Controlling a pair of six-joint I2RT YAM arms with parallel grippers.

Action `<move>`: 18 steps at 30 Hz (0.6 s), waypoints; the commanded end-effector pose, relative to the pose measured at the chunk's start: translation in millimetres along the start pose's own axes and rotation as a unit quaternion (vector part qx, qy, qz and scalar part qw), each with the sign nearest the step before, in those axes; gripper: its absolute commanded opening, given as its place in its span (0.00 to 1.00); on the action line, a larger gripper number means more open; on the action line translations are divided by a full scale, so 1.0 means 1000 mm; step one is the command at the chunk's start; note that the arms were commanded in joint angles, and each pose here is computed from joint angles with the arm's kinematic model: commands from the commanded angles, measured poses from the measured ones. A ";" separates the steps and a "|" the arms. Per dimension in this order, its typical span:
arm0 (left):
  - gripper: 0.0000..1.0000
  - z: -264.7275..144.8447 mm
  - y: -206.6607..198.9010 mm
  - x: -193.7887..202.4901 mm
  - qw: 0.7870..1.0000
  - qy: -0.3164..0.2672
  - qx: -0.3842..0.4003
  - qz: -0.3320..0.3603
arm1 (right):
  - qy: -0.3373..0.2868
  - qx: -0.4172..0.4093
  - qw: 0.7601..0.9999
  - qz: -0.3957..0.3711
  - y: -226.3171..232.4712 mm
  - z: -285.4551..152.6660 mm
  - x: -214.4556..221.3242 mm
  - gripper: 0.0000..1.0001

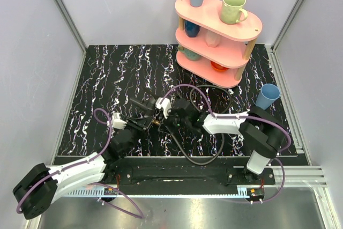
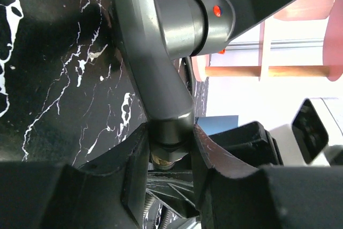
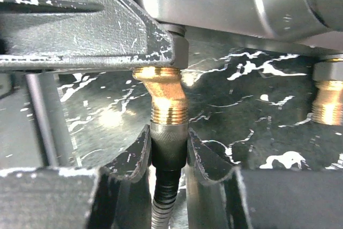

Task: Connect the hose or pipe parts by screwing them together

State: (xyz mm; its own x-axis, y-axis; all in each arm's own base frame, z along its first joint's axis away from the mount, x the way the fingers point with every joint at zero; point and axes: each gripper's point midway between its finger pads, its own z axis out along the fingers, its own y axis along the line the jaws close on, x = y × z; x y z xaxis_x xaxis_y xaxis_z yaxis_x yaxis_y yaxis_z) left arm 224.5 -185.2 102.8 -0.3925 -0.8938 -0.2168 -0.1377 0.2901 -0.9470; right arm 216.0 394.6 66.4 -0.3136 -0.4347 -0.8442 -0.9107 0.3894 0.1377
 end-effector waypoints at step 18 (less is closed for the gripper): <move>0.00 -0.015 0.045 0.006 0.999 0.020 -0.007 0.027 | -0.078 -0.185 0.971 0.127 0.010 0.001 -0.050 0.45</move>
State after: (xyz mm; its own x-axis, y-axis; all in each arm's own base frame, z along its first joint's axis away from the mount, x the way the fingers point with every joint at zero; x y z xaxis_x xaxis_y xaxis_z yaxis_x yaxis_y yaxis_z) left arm 227.3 -180.9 102.5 -0.3753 -0.8845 -0.2771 -0.1124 0.3402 -0.9336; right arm 202.4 405.8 65.7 -0.6150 -0.3231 -0.7193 -0.7790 0.1072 0.6178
